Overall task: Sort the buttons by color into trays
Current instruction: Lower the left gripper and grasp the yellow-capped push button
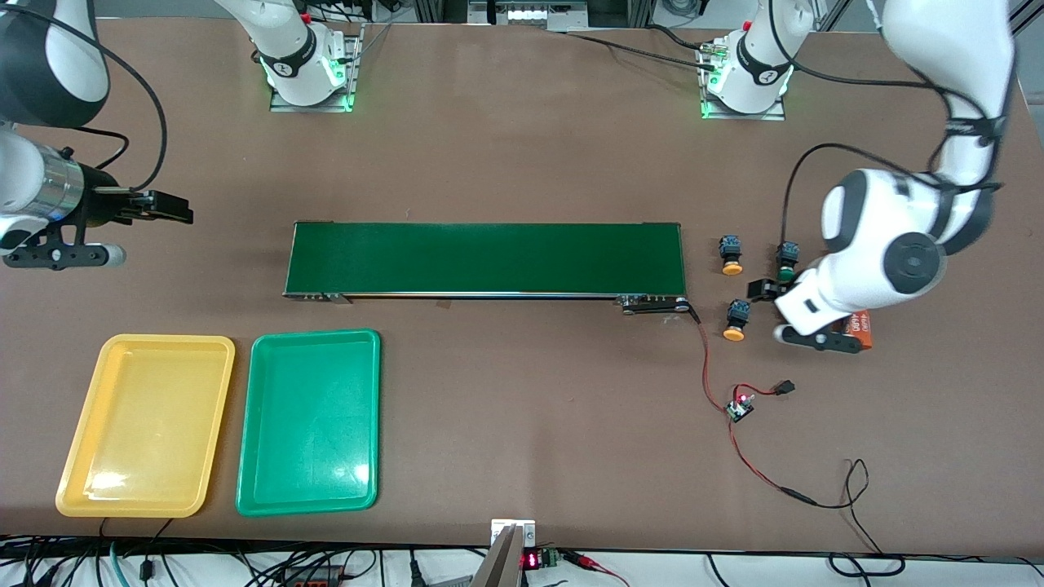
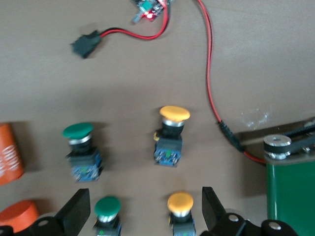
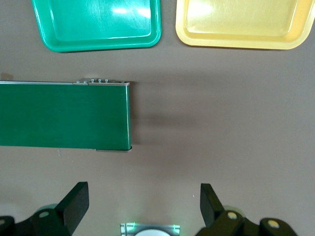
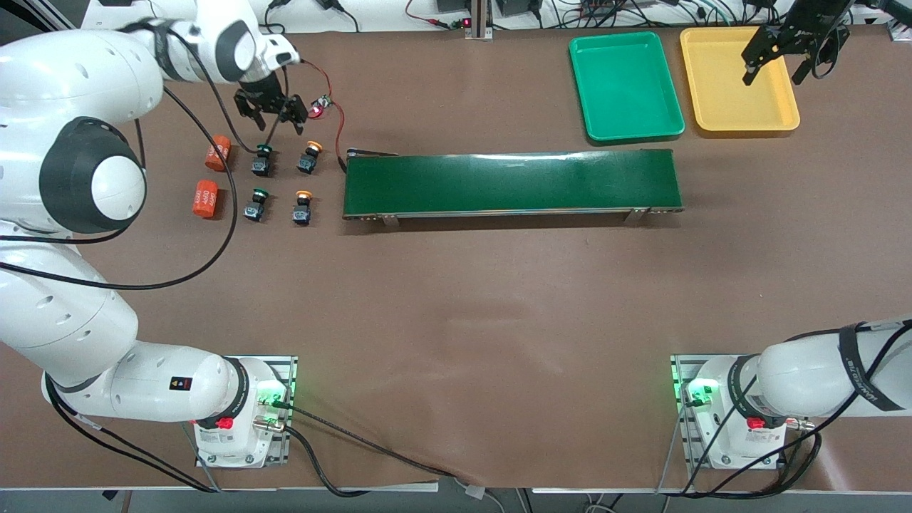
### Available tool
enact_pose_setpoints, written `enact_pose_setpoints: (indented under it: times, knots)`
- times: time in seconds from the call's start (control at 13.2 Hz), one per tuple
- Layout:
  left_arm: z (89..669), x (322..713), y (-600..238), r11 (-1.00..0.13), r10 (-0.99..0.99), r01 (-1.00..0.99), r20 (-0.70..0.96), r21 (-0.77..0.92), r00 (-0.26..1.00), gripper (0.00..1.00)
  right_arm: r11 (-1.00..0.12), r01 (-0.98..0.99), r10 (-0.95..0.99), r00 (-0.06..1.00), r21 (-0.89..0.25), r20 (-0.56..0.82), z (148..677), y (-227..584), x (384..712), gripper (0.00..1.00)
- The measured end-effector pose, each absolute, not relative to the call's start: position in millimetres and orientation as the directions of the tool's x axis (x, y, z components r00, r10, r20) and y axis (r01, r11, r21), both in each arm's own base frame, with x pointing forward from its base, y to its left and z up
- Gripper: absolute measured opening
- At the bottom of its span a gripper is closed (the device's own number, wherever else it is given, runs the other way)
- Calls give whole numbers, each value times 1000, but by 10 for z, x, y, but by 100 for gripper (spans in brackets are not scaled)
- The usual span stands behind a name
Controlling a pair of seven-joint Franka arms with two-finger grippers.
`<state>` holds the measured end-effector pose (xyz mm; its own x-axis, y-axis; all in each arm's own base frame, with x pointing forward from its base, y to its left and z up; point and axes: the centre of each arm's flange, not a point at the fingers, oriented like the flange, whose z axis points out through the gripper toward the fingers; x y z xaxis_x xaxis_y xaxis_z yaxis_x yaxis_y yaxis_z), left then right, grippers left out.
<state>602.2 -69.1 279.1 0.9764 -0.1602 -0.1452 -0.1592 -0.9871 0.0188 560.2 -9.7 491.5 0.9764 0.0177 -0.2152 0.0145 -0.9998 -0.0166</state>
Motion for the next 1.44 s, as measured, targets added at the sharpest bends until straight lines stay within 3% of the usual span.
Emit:
enact_pose_setpoints:
  times: [0.38,0.83,0.91,1.21,1.29,1.44]
  knots:
    - [2100,5753,-865,-981,-193,-192,-50,15,980,100,-1000,12,15,990,-24,-140,4637,-91,5015,100]
    - [1819,5679,-858,-981,-192,-192,-3,14,981,97,-999,9,13,994,-38,-111,4662,503,4963,100]
    - [1800,5674,-852,-981,-192,-192,-7,13,981,93,-999,-1,3,995,-36,-99,4670,752,4951,100]
    - [1756,5674,-800,-983,-183,-183,-11,12,983,48,-999,-28,-26,998,-32,-55,4507,1512,4949,100]
    - [1762,5682,-793,-983,-182,-182,-9,12,983,41,-999,-29,-27,998,-30,-55,4412,1634,4962,100]
    - [1791,5713,-794,-983,-181,-181,-1,11,983,41,-999,-20,-19,998,-28,-53,4216,1806,5003,100]
